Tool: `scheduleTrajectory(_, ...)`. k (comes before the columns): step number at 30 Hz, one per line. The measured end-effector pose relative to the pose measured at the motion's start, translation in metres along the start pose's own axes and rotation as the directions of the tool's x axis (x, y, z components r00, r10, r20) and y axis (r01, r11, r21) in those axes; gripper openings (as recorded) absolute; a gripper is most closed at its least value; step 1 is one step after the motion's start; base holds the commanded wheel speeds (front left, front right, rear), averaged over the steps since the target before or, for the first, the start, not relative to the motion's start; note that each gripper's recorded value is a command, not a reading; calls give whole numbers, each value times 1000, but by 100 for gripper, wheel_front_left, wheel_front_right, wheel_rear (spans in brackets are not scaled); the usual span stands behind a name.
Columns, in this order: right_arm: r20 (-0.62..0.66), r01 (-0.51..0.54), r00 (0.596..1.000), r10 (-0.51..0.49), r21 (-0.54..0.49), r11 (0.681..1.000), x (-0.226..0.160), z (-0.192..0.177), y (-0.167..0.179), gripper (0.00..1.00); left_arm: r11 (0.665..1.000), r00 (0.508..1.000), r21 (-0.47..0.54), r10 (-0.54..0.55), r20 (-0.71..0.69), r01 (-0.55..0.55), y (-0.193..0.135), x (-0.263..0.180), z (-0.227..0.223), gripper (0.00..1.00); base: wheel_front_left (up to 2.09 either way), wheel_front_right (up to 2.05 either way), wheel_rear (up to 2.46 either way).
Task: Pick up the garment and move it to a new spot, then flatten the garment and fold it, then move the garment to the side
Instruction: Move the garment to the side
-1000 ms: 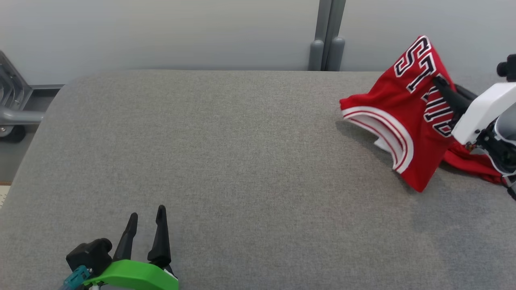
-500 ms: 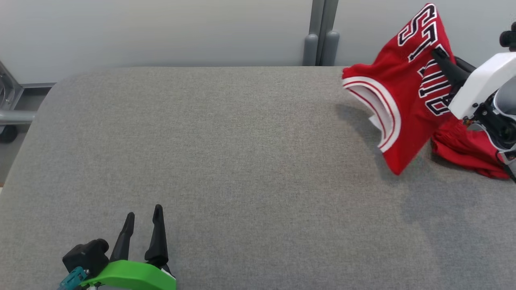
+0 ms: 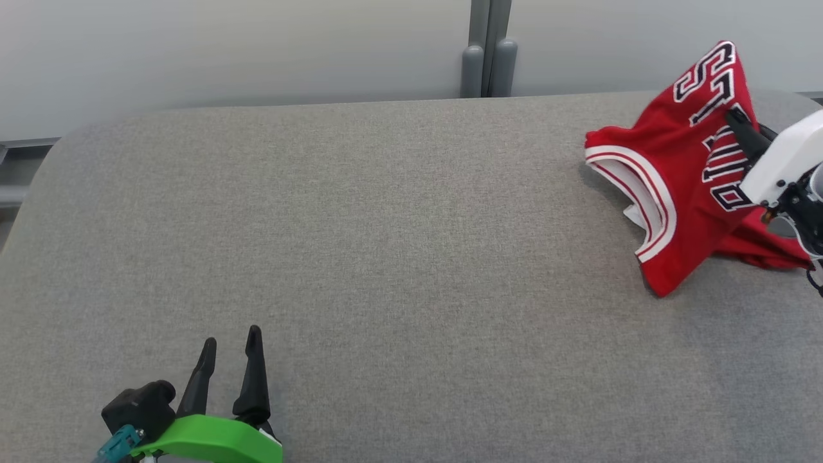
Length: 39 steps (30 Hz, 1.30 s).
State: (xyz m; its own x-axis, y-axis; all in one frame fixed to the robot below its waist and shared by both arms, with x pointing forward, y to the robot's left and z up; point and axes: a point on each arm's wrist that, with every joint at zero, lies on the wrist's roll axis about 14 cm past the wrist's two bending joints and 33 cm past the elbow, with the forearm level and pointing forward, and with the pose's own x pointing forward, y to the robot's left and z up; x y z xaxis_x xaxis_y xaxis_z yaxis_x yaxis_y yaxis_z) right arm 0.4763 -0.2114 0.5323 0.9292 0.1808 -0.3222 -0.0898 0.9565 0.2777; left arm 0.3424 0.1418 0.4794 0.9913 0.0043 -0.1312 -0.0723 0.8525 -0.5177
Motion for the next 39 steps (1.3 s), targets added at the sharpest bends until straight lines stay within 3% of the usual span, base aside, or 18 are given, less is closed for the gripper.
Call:
scheduleTrajectory(10, 9, 184, 983, -185, 4, 983, -7, 3, -70, 0, 999, 999, 31, -7, -40, 8, -2, 5, -10, 100, 0, 0, 0)
scheduleTrajectory(24, -40, 329, 938, -344, -205, 922, 7, -18, -130, 0, 996, 995, 86, 9, -102, 0, 3, 24, -20, 100, 0, 0, 0)
scheduleTrajectory(29, -58, 392, 909, -412, -208, 896, 14, -28, -155, 0, 993, 993, 116, 27, -116, -13, 9, 32, -22, 100, 0, 0, 0)
scheduleTrajectory(35, -58, 423, 896, -440, -186, 887, 31, -38, -166, 0, 989, 990, 141, 70, -123, -52, 25, 39, -21, 100, 0, 0, 0)
scheduleTrajectory(36, -61, 424, 895, -441, -185, 886, 34, -41, -167, 3, 988, 989, 145, 75, -124, -56, 27, 41, -22, 100, 0, 0, 0)
scheduleTrajectory(37, -60, 426, 895, -443, -182, 886, 37, -44, -168, 13, 987, 989, 149, 80, -124, -62, 29, 42, -22, 100, 0, 0, 0)
scheduleTrajectory(39, -67, 430, 892, -447, -179, 885, 41, -53, -169, 43, 985, 987, 153, 95, -126, -76, 34, 45, -22, 100, 0, 0, 0)
